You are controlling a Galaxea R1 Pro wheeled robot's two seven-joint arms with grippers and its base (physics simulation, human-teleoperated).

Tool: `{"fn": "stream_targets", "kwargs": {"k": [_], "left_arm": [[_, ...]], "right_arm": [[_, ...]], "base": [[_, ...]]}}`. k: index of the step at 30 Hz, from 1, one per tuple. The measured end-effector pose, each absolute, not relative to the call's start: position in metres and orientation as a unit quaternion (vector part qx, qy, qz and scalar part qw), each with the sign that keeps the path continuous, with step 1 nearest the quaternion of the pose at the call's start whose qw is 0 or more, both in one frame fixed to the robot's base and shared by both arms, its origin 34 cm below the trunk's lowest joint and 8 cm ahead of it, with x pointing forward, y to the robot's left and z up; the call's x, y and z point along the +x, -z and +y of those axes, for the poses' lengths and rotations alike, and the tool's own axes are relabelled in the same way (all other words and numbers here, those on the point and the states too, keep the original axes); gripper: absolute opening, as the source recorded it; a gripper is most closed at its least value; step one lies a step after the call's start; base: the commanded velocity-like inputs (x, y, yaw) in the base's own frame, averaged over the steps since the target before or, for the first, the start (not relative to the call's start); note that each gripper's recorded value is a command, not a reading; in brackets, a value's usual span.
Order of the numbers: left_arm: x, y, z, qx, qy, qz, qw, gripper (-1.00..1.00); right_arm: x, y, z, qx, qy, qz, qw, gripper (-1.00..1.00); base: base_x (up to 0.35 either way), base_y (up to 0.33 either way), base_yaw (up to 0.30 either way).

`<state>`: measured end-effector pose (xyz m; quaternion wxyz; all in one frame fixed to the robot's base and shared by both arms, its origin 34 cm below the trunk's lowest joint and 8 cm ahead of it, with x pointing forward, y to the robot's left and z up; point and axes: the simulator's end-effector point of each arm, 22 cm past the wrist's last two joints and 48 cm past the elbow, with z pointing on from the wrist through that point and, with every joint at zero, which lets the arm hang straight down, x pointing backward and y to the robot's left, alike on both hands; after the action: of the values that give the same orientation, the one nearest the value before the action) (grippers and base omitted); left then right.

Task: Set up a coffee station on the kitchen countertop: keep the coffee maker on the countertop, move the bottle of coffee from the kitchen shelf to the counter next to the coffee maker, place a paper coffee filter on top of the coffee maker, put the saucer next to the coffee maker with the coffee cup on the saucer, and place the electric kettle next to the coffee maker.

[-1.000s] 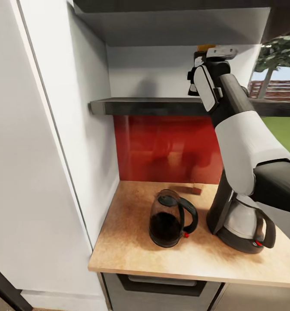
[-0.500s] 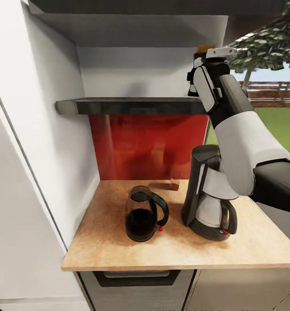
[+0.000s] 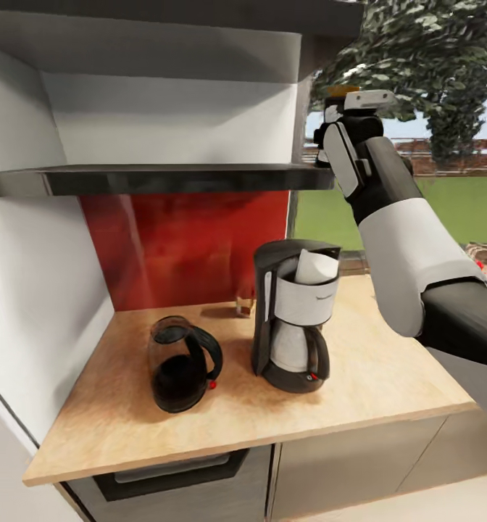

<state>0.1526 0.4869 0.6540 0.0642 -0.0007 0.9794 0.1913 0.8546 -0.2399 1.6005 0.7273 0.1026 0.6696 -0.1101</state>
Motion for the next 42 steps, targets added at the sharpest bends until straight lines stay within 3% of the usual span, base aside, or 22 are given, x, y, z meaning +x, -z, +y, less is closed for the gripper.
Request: {"fn": "stream_targets", "kwargs": {"k": [11,19,33,42], "left_arm": [[0.152,-0.654,0.486,-0.001,-0.191,0.979,0.064,1.0],[0.153,-0.654,0.485,-0.002,-0.191,0.979,0.064,1.0],[0.154,-0.65,0.473,-0.003,-0.184,0.981,0.066,1.0],[0.13,-0.65,0.474,-0.003,-0.184,0.982,0.049,1.0]], "right_arm": [[0.866,-1.567,-0.268,0.113,0.13,0.691,0.702,-1.0],[0.875,-1.509,-0.359,0.148,0.167,0.687,0.692,-1.0],[0.903,-1.32,-0.361,-0.085,0.04,0.748,0.658,-1.0],[0.875,-1.189,-0.34,-0.132,0.013,0.766,0.629,-1.0]], "base": [[0.097,-0.266,-0.246],[0.11,-0.253,-0.012],[0.011,-0.022,0.0],[0.0,0.0,0.0]]}}
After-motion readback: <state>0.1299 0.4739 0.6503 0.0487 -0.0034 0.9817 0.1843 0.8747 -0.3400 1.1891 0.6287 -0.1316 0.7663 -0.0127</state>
